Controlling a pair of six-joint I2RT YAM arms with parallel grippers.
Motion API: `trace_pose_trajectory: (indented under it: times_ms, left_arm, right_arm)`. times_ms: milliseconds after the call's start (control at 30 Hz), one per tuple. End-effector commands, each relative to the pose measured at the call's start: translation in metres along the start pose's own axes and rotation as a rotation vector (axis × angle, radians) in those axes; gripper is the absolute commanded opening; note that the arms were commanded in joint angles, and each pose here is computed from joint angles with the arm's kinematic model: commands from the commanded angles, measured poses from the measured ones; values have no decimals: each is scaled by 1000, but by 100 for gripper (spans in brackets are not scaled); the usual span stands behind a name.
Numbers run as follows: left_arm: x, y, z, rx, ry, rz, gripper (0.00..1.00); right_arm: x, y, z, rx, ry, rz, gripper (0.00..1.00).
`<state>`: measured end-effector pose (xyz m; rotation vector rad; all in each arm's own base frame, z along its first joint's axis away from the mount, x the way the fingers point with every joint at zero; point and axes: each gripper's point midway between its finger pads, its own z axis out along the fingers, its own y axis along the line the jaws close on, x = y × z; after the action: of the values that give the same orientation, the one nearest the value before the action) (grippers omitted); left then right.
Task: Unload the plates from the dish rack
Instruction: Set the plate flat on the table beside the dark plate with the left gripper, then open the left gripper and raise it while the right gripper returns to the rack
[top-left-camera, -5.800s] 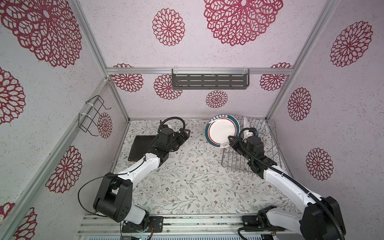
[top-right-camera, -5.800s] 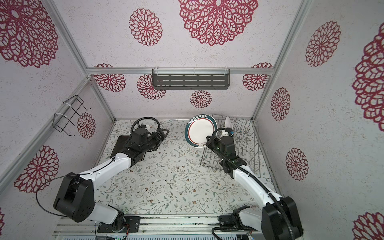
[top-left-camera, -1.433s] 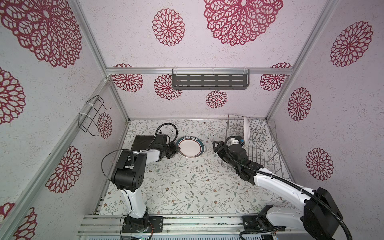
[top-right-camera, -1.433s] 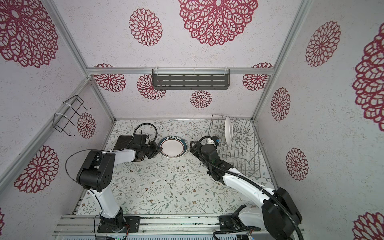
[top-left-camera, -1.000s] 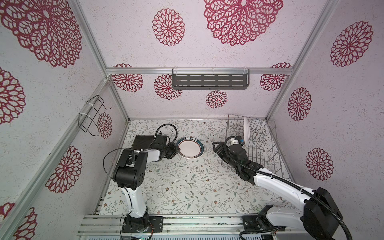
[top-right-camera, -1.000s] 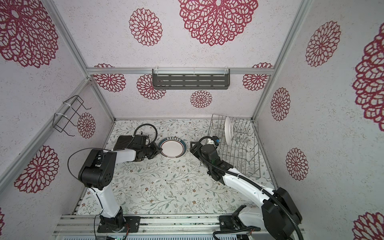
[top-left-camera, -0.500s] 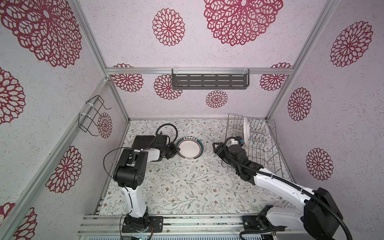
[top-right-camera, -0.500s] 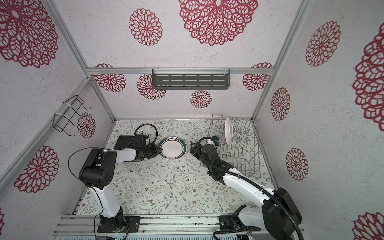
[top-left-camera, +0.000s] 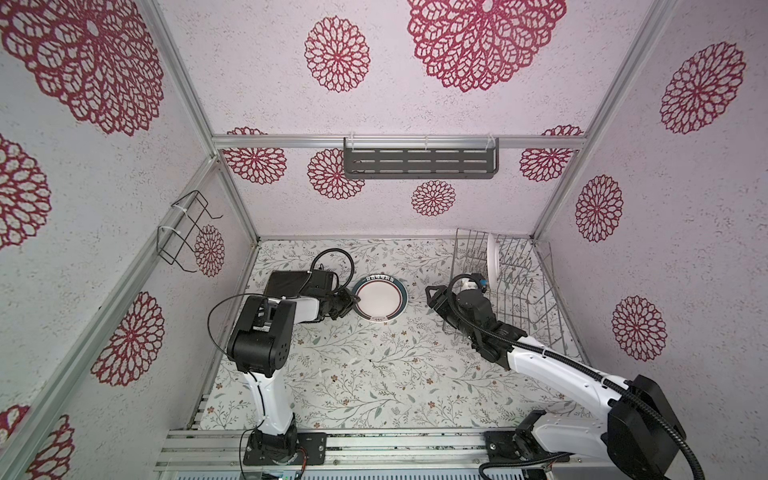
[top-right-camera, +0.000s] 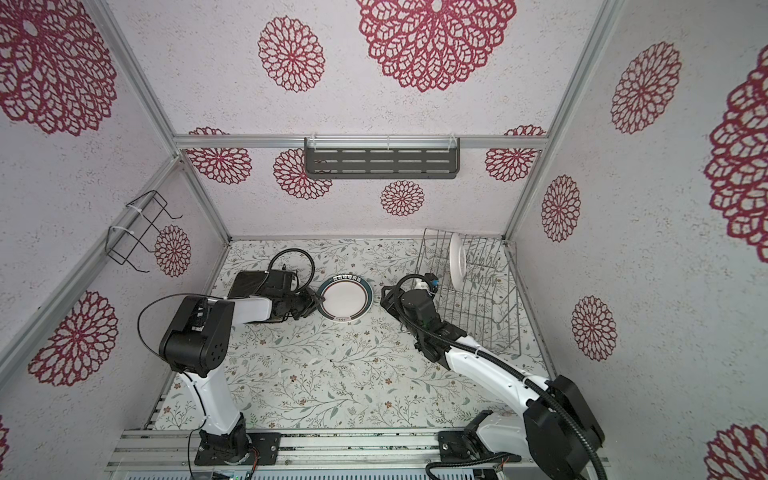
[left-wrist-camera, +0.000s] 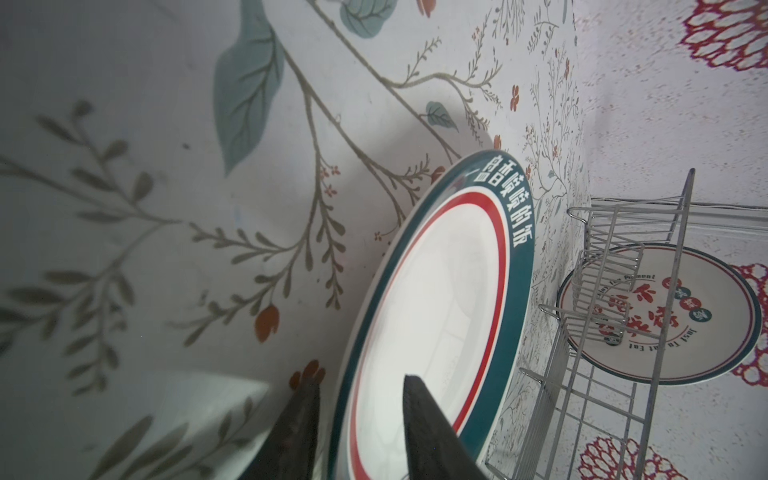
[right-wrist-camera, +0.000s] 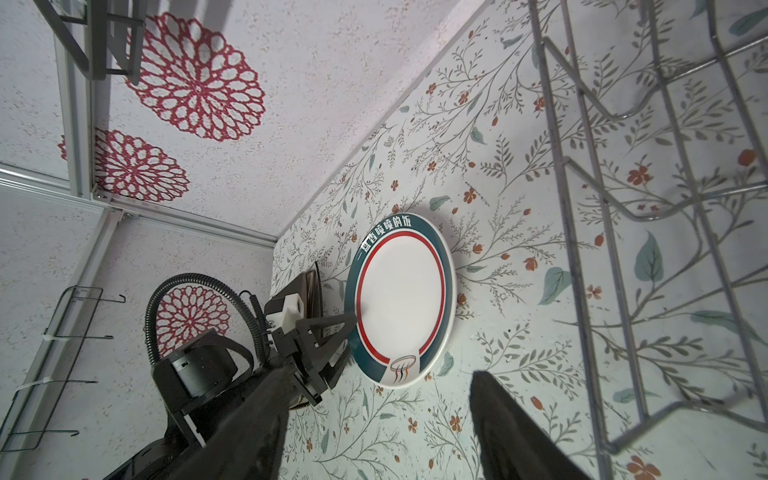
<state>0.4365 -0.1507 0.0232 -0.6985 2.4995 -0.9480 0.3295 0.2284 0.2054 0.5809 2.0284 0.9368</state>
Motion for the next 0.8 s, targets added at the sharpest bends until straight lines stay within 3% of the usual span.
trace_pose_trajectory:
  times_ms: [0, 400, 767]
  left_arm:
    - [-8, 0, -1, -21, -15, 21, 46]
    - [-24, -8, -39, -181, -99, 119, 64]
    - [-30, -56, -90, -135, -202, 244, 67]
  right_arm:
    - [-10, 2, -7, 0, -41, -35, 71]
    - [-37, -4, -22, 117, -91, -186, 72]
    - [-107, -60, -56, 485, -147, -438, 74]
